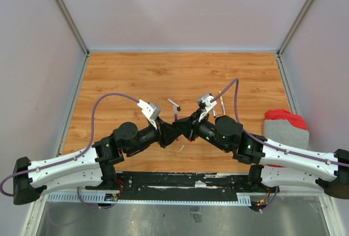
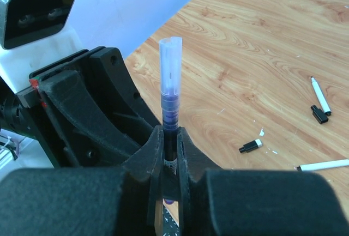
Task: Insert the pens into the pen caps
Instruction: Place the pen at the center of the board.
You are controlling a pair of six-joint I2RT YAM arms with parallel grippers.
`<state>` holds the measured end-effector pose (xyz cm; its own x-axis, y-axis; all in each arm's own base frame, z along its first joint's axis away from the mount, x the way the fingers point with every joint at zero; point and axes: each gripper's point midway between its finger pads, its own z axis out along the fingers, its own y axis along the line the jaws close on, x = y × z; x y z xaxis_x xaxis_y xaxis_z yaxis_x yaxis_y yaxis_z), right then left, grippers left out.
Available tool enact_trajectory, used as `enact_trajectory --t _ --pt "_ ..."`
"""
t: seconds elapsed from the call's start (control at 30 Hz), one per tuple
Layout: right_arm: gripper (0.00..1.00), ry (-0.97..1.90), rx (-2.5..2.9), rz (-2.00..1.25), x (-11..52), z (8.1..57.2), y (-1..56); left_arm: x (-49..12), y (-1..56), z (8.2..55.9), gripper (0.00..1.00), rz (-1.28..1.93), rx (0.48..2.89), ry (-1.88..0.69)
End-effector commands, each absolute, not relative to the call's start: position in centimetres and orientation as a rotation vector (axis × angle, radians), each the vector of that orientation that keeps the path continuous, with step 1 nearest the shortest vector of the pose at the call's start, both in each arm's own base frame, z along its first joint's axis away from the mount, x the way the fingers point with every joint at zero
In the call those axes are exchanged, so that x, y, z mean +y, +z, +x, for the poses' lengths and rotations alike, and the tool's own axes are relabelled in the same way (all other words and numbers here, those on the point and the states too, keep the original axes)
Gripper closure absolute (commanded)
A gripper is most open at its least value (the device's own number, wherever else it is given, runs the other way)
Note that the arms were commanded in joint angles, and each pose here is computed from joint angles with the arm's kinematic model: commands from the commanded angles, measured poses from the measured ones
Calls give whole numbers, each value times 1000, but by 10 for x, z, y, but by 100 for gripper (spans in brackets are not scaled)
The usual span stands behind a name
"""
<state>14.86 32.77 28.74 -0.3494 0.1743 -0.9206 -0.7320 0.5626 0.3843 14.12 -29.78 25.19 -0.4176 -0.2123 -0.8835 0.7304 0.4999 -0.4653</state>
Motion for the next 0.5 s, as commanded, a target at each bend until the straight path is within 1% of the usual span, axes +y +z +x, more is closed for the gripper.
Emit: enact_trajectory --t 0.0,0.03,0.07,0.17,0.27,0.3,0.33,0.47 --pt "99 937 1695 -463 320 154 295 -293 263 147 68 415 1661 -1098" --pt "99 904 1714 -470 317 156 292 -292 262 148 54 412 1664 -1092" --pt "99 873 1733 -478 315 159 289 -290 262 149 47 403 1667 -1083" --pt "99 773 1819 -501 303 168 274 -286 259 156 32 360 1695 -1045" --pt "100 697 1909 -517 291 177 258 -289 243 167 27 374 1787 -990" --pt "100 680 1940 -520 287 179 252 -291 237 170 24 394 1815 -1000" --pt "100 669 1967 -512 282 182 247 -291 231 178 22 387 1838 -994" --pt "100 666 2073 -481 263 194 227 -281 217 201 20 349 1906 -973"
